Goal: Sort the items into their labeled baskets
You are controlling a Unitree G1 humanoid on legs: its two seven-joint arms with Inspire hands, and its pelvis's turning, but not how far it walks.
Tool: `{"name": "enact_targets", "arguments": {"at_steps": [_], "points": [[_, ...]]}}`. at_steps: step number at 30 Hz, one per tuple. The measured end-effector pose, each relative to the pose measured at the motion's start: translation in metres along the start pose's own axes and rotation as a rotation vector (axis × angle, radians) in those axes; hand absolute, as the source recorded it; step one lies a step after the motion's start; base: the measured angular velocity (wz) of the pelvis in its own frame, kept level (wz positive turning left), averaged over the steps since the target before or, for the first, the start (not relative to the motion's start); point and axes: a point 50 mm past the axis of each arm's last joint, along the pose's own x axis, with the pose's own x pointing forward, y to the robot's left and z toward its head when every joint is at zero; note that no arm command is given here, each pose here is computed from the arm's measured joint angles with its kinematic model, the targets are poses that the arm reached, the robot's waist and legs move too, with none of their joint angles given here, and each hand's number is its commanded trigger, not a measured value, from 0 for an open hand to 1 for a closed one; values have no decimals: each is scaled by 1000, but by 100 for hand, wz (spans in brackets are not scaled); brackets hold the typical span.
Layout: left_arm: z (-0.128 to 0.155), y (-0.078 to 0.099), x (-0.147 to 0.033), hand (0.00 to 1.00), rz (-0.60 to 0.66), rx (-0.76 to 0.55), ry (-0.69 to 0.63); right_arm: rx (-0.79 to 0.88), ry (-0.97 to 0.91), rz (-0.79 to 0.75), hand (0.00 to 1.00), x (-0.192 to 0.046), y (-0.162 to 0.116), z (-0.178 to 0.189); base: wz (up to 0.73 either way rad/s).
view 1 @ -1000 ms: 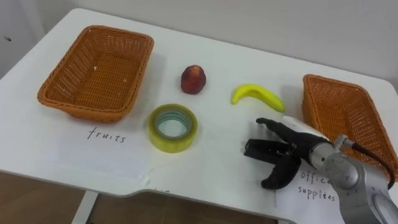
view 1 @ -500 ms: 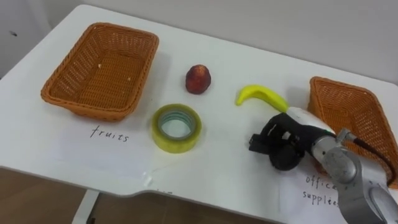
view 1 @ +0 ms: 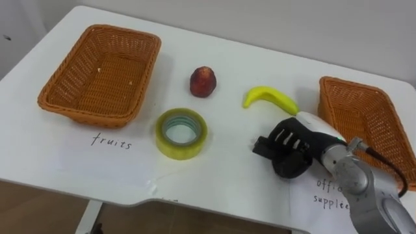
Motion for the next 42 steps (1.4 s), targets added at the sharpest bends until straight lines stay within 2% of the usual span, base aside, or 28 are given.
{"name": "enact_targets", "arguments": {"at_steps": [10, 20, 24, 31, 42], "points": [[-9, 1, -4, 0, 34, -18, 3, 35, -95, 6, 100, -11, -7, 12, 0], [-23, 7, -8, 0, 51, -96, 23, 187, -260, -237, 100, -37, -59, 17, -1], [-25, 6, -9, 0, 49, -99, 29, 214, -270, -258, 100, -39, -63, 16, -2], [-31, 2, -9, 0, 47, -135, 58, 165, -302, -342, 100, -47, -80, 21, 0], [-44, 7, -11, 0, 76, -195, 114, 175, -270, -487, 100, -58, -99, 10, 1]]}}
